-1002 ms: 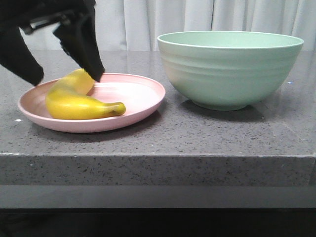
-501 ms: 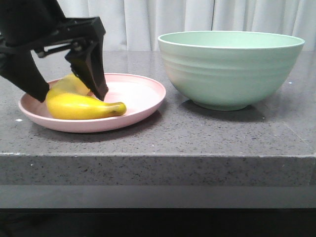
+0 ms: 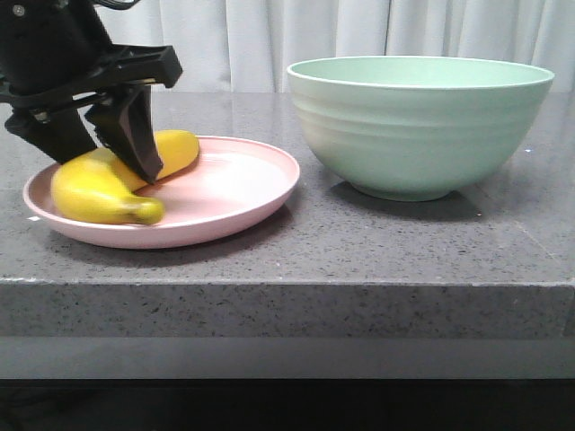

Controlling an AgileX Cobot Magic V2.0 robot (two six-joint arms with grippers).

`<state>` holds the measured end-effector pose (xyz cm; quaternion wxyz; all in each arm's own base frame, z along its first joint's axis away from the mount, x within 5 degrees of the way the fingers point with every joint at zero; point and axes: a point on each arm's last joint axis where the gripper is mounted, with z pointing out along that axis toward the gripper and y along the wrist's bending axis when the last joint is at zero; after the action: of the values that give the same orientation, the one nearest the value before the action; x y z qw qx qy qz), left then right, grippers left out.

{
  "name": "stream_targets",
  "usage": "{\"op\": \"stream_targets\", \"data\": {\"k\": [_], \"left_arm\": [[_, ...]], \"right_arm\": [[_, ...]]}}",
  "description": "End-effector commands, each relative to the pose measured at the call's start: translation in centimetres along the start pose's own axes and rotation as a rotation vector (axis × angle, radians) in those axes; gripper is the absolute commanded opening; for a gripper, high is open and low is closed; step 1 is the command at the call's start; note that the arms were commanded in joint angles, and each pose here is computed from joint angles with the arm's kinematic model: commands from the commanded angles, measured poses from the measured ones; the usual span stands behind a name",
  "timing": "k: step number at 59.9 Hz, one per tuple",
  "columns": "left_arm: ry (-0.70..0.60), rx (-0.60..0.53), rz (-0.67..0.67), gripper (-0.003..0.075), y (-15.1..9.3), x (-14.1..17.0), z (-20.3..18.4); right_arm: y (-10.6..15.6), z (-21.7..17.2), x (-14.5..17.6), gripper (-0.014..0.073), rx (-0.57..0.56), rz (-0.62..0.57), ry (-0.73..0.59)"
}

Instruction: Transfer banana from pink plate to green bowl

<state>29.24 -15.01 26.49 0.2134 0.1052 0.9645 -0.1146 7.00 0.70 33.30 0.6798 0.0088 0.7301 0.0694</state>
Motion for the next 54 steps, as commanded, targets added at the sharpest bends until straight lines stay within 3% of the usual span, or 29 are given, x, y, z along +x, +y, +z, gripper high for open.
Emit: {"op": "stream_targets", "data": {"k": [1, 13, 23, 34, 43, 54], "left_arm": [[-0.155, 0.024, -0.032, 0.0312, 0.2, -1.8, -2.2], [-0.247, 0.031, -0.043, 0.0295, 0.6, -2.8, -2.4], [-0.301, 0.046, -0.046, 0.0158, 0.4, -3.2, -2.5], [-0.386, 0.074, -0.034, 0.0149, -0.2, -3.3, -4.8], [-0.524, 0.147, 0.036, 0.0149, -2.3, -2.8, -8.7], [-0.637, 0.274, 0.127, 0.0148, -5.9, -1.2, -12.6]], "right_arm": [[0.1, -0.1, -1.7, 0.0542, 0.003, -0.013, -0.094], [0.1, -0.1, -1.7, 0.0542, 0.003, -0.013, -0.094], [0.1, -0.1, -1.7, 0.0542, 0.003, -0.013, -0.094], [0.1, -0.1, -1.7, 0.0542, 0.003, -0.013, -0.094], [0.1, 0.1, -1.6, 0.0542, -0.004, 0.011, -0.08], [0.6, 1.0, -1.9, 0.0542, -0.052, 0.141, -0.043]]}}
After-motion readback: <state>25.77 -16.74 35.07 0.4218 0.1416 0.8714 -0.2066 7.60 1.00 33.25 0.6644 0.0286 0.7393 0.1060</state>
